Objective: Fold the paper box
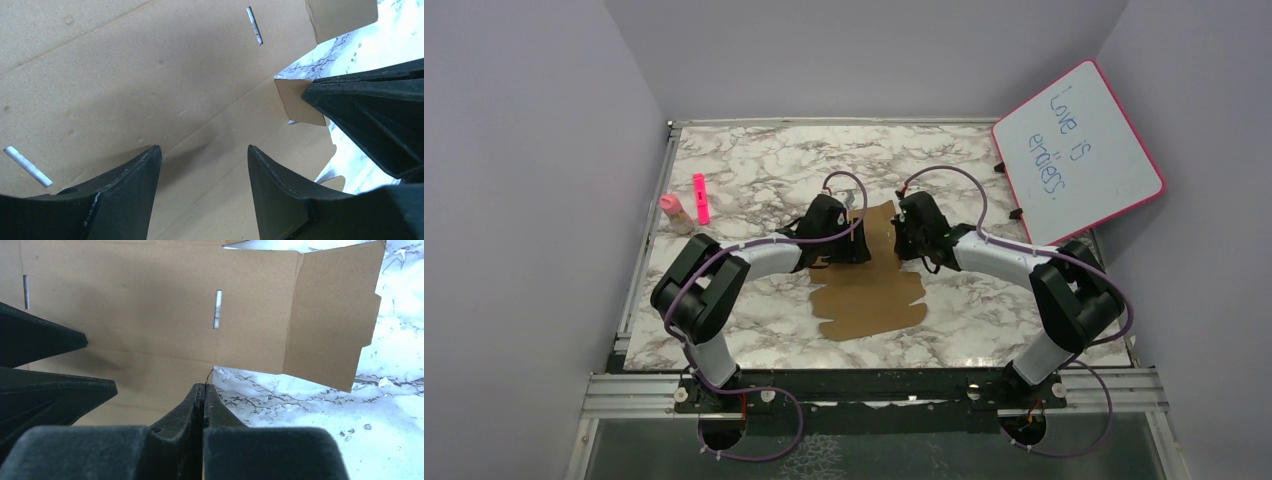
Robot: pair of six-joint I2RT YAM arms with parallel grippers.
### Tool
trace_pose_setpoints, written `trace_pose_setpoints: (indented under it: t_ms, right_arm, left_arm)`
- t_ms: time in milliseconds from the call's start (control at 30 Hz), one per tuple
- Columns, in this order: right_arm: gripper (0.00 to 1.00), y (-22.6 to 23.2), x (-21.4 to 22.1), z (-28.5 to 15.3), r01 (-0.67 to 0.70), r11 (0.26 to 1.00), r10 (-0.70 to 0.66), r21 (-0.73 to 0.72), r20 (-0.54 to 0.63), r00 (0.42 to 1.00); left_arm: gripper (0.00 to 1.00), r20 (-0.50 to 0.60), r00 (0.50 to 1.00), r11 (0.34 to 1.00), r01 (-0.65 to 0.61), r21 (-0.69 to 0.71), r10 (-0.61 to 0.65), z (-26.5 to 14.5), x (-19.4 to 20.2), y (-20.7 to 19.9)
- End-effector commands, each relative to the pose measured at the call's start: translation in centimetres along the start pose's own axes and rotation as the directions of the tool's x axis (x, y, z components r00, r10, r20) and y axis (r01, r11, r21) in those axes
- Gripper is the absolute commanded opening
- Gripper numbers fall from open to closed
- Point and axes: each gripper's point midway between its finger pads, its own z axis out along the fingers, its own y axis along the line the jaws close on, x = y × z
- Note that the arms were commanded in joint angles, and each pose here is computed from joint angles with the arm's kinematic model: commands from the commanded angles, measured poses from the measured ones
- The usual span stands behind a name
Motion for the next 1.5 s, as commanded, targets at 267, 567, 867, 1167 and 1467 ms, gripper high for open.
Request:
trace_pose_setpoints:
  t_ms: [267, 567, 867, 1167, 1467]
  right_arm:
    - [0.23, -0.1, -2.1, -1.2, 0.077, 0.996, -0.079, 0.036, 0.039, 0.996]
    - [0.43, 0.8, -5.9, -1.9, 0.151, 0.988, -0.147, -0.021, 0.125, 0.981]
    - [0.64, 3.2, -8.5, -2.3, 0.161, 0.974, -0.132, -0.158, 0.179, 0.975]
    - [0.78, 4.8, -9.5, -2.0, 0.179, 0.956, -0.133, -0.232, 0.199, 0.971]
    - [0.82, 5.9, -9.7, -1.8, 0.197, 0.938, -0.14, -0.285, 0.21, 0.968]
  left_arm:
    - [0.69, 0.093, 0.995, 1.0, 0.015, 0.008, -0.016, -3.5, -3.5, 0.3]
    - [0.77, 0.23, 0.973, 0.985, 0.064, -0.159, -0.026, -11.2, -8.4, 6.2]
    - [0.8, 0.205, 0.974, 0.96, 0.146, -0.238, -0.097, -14.1, -7.7, 12.0]
    - [0.75, 0.107, 0.983, 0.971, 0.168, -0.167, -0.152, -12.2, -6.5, 12.8]
    - [0.5, 0.038, 0.984, 0.975, 0.175, -0.134, -0.171, -10.4, -5.9, 13.2]
